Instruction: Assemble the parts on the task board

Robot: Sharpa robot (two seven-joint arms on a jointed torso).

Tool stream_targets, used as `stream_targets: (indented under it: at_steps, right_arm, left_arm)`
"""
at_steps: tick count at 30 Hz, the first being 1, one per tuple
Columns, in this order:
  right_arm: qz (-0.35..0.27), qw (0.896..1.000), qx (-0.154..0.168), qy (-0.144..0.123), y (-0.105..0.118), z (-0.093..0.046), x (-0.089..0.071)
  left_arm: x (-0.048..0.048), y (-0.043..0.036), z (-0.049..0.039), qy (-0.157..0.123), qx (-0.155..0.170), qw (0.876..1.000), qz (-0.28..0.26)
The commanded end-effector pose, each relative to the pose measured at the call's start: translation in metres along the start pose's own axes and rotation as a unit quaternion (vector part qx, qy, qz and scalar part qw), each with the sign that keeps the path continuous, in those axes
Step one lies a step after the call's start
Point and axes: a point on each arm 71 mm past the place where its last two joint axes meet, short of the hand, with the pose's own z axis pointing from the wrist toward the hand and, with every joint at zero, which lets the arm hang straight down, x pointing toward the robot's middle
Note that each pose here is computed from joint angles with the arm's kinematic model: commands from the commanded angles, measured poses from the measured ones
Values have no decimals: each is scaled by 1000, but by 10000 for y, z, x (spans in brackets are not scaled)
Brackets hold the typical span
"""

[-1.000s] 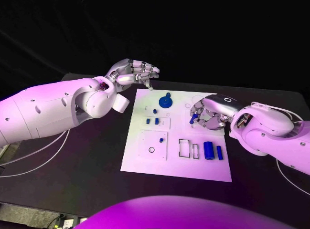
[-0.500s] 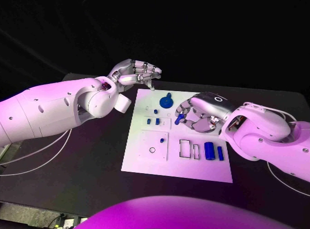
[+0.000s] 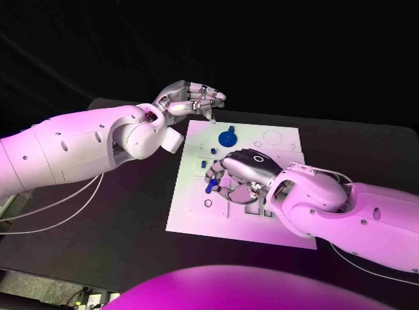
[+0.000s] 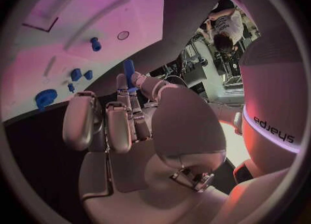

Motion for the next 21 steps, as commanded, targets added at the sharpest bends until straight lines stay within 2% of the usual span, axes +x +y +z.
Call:
stream_targets:
  at_steps: [1,9,21]
  right_arm:
    - [3,1000,-5,7,-9,13,62]
    - [-1,1000,-4,21,-40,5,192]
    - [-12,1000,3,24,-53,51,287]
  left_arm:
    - [35,-13,9,11,4,1000,-2]
    - [33,-15,4,11,4,1000,-3]
    - [40,-16,5,13,4,1000,-3]
